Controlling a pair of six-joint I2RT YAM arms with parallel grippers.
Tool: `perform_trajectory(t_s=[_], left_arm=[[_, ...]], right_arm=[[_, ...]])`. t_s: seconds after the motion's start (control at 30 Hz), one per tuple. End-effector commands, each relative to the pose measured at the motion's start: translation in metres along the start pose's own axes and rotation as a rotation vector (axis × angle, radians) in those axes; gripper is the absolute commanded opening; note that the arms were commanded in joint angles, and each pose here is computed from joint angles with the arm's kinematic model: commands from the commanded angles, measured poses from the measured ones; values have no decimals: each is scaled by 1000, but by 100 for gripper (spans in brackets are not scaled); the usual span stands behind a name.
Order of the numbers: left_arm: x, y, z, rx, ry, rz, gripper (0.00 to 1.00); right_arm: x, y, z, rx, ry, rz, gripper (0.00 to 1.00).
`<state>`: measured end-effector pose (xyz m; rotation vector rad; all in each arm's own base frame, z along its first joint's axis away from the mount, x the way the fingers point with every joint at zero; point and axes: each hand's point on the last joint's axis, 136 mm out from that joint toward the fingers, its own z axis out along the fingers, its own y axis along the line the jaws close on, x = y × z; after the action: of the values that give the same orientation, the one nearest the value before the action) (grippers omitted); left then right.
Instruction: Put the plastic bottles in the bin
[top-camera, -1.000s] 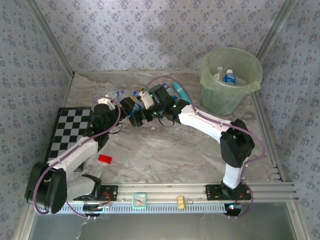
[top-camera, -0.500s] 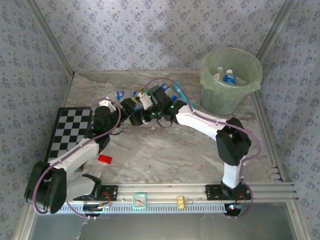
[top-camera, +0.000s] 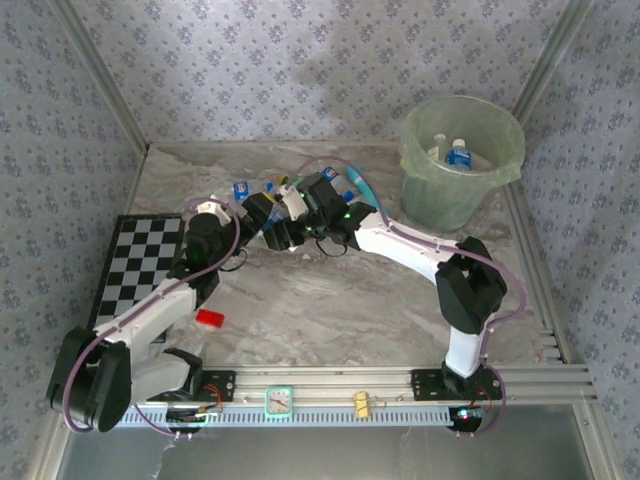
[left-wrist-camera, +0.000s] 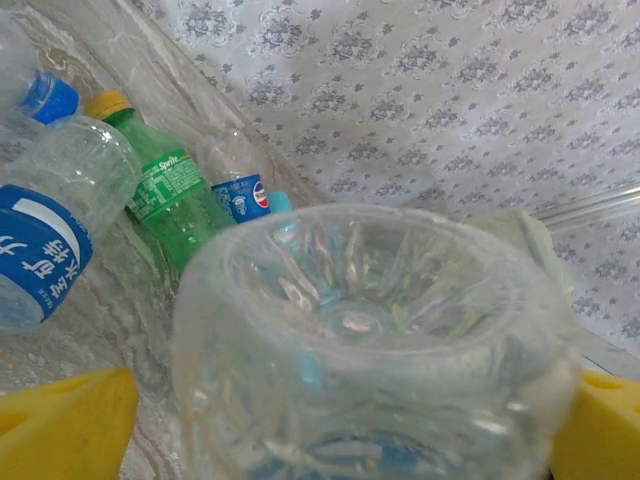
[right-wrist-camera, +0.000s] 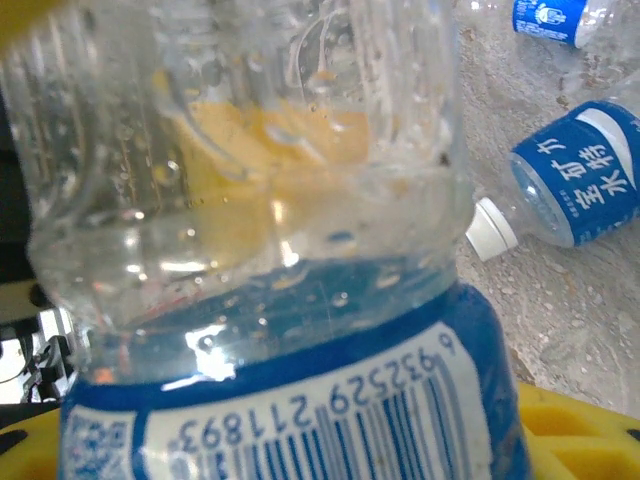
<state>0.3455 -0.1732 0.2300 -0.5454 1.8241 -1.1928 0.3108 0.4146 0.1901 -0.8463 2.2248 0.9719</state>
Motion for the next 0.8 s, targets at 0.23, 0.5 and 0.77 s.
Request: perform_trajectory(t_s=[0.23,0.5,0.77], left_arm=[[-28,-18,-21,-65,-101,178,100],[-15,7,-4,-202,2,216,100],[8,42,17,-288,114,190,100]], right_arm=[[-6,-6,-61,146,-88,-36,47],[-18,-34,-152,407,-187,-35,45],[-60,-61,-267,560,-399,5,43]])
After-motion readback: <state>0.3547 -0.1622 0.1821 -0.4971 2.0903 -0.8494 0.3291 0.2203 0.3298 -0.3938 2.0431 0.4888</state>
